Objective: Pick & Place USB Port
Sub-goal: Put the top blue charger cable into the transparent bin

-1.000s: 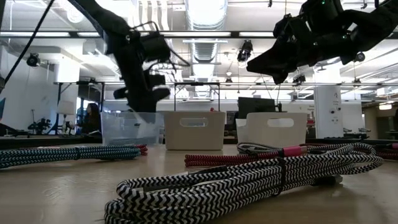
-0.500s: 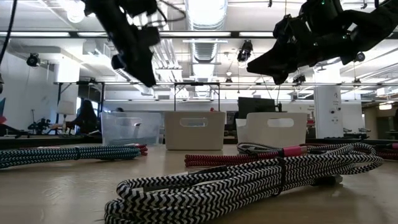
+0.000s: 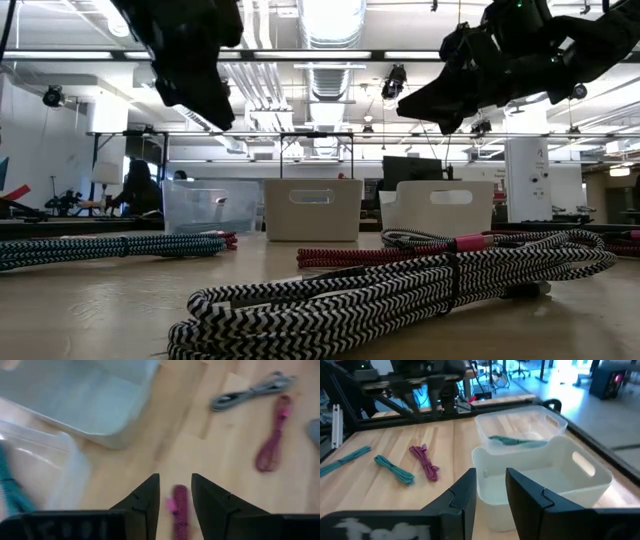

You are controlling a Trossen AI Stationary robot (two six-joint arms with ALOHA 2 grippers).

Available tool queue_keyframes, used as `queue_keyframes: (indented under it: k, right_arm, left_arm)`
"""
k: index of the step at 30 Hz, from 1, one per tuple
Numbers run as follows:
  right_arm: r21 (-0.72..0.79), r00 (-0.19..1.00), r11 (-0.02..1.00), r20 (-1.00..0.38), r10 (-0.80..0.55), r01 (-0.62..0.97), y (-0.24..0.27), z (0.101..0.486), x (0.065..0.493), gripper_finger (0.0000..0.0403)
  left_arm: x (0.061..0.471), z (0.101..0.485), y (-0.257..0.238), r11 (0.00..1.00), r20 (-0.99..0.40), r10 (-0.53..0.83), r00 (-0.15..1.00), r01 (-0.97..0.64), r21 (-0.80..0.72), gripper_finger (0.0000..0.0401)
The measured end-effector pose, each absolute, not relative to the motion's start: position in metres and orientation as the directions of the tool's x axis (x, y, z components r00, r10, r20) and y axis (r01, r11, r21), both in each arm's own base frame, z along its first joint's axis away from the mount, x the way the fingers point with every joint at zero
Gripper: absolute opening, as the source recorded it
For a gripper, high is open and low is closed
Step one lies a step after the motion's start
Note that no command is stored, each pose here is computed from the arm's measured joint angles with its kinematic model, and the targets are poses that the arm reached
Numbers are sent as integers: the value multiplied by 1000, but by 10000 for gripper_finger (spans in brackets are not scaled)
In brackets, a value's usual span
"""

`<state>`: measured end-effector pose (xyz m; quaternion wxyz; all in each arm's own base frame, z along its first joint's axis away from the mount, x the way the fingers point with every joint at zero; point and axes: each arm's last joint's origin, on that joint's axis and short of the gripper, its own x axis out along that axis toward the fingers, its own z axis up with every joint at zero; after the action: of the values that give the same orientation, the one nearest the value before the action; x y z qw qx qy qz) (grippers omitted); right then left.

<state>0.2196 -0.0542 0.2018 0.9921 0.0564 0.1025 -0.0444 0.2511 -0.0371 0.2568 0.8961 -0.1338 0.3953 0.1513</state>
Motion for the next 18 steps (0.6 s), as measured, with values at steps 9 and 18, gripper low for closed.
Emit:
queue_keyframes:
  k: [9,18]
  right_arm:
    - [-111,991,991,-107,-84,72,-57,229,230,113]
    - [-159,996,984,-7,-86,84,-60,264,240,118]
  left_arm:
    - [247,245,-81,884,-773,65,630,-396,-248,114]
    - [251,208,-116,860,-850,48,525,-454,-232,115]
